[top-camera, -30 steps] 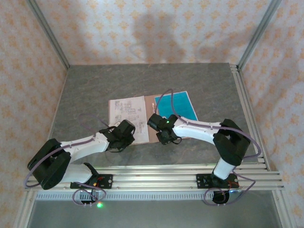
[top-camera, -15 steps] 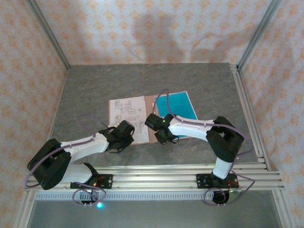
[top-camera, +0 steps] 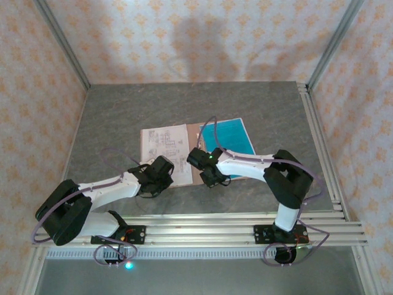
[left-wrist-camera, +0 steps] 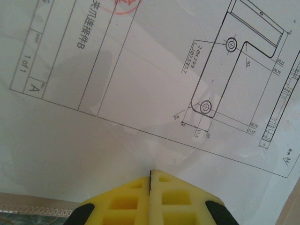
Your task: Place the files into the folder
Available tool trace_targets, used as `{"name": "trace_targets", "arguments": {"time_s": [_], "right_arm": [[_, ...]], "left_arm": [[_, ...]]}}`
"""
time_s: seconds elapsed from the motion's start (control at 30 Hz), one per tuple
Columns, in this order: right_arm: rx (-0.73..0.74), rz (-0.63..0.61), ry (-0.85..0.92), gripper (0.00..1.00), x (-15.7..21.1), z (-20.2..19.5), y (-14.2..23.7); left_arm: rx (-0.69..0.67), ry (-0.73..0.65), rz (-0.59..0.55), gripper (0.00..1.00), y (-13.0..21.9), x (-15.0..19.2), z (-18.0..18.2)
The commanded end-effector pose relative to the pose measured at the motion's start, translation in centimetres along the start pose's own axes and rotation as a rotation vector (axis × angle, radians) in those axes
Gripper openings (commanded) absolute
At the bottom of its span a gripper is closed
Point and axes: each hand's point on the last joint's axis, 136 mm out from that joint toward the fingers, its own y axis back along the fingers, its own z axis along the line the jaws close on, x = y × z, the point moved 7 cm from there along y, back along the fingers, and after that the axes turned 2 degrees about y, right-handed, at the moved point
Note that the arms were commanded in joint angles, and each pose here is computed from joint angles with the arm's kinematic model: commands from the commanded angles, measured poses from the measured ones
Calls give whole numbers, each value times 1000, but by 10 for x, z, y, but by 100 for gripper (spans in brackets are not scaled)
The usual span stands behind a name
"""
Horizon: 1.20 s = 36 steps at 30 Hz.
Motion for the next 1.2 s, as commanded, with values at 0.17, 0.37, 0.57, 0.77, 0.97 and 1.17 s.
{"name": "trace_targets", "arguments": {"time_s": [0.17,0.37,0.57,0.77,0.97,1.17], "right_arm": [[31,5,-4,19,2,-1,-8],[34,7,-8,8,2,-2,-7],[32,-1,-44,0,5,-13,-5],[-26,6,-73,0,7,-21,-4],[-69,-12,-88,0,3,-24,0],[-144,-61,-37,0,-1,-13,10]], "left_arm": [[-22,-12,-15,4,2,-3,5],[-23,-7,-15,4,2,-3,6],[-23,-7,-15,3,3,-3,6],[-19,-7,-14,3,2,-3,6],[-20,-9,-14,3,1,-3,6],[-25,-8,-10,3,-1,-2,7]]}}
